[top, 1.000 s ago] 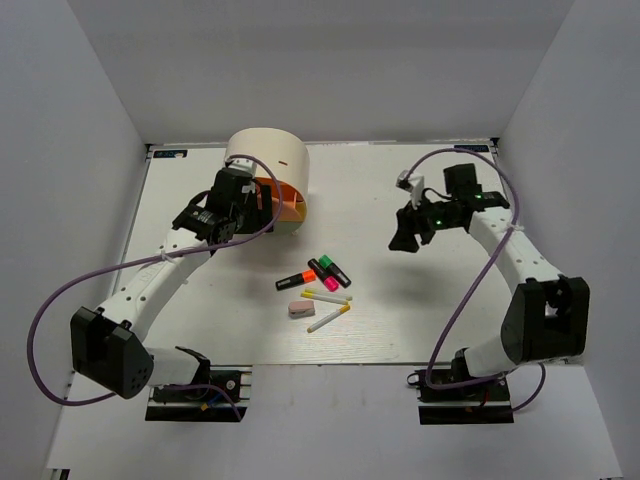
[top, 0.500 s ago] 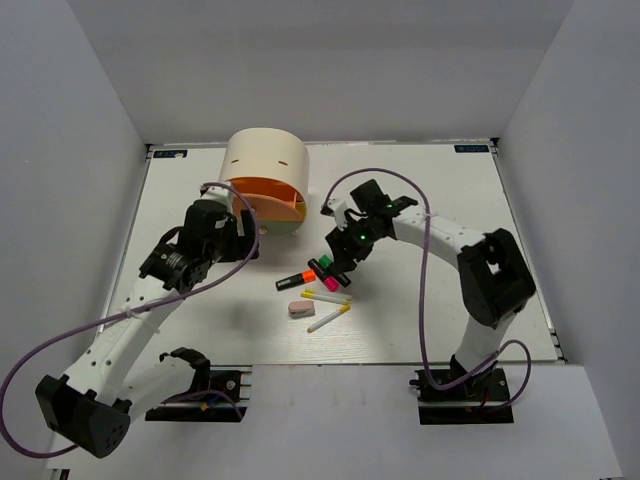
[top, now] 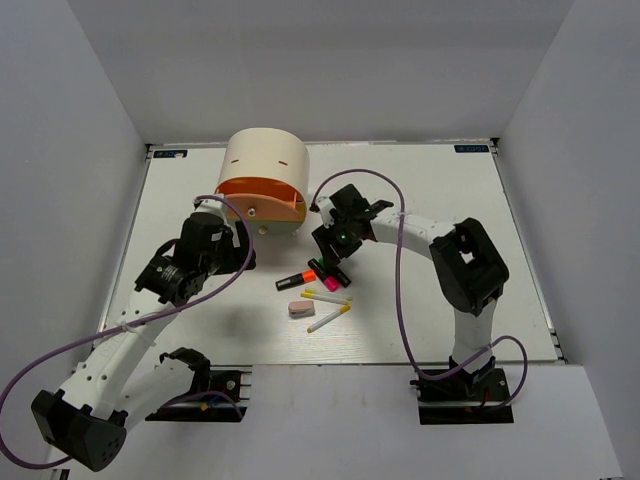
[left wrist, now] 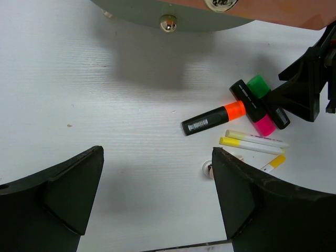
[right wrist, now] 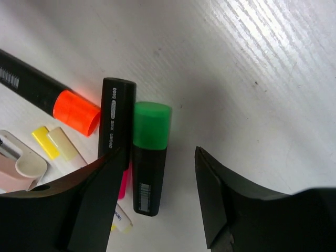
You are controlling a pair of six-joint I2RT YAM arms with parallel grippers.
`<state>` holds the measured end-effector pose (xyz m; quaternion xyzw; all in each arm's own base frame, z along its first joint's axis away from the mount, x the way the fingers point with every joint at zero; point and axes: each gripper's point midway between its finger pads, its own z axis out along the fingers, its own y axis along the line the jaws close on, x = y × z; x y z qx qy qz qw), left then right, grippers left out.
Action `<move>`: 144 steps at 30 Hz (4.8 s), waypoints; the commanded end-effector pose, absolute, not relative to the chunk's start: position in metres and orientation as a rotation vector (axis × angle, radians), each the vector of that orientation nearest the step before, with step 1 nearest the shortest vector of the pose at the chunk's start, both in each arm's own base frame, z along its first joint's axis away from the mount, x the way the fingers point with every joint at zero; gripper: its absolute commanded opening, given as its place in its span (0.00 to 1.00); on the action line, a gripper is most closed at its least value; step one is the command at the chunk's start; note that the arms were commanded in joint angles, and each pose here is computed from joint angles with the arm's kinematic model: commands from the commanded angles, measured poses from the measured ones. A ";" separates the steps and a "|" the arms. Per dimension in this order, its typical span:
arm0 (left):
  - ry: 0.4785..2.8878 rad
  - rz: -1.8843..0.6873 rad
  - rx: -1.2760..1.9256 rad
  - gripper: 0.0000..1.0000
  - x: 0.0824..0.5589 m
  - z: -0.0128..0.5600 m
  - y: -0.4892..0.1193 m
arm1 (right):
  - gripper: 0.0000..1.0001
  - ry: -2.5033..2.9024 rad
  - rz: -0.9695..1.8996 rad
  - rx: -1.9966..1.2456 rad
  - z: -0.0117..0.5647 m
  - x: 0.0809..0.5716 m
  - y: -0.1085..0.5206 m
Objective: Sort the stationery into containers
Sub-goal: Grab a piece of stationery with the right arm, then place the stationery into the container, then grab a piece of stationery with the left arm
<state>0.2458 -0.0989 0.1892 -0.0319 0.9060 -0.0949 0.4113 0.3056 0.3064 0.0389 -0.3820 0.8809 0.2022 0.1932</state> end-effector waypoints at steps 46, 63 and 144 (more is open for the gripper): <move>2.275 -0.424 -0.115 0.94 0.229 0.159 -0.116 | 0.00 1.378 0.847 -1.259 0.362 0.344 0.389; 2.264 -0.439 -0.135 0.94 0.225 0.159 -0.115 | 0.00 1.107 1.159 -1.255 0.382 0.342 0.463; 2.361 -0.211 1.100 0.50 0.277 0.031 -0.258 | 0.28 1.817 0.841 -0.764 0.230 0.355 0.203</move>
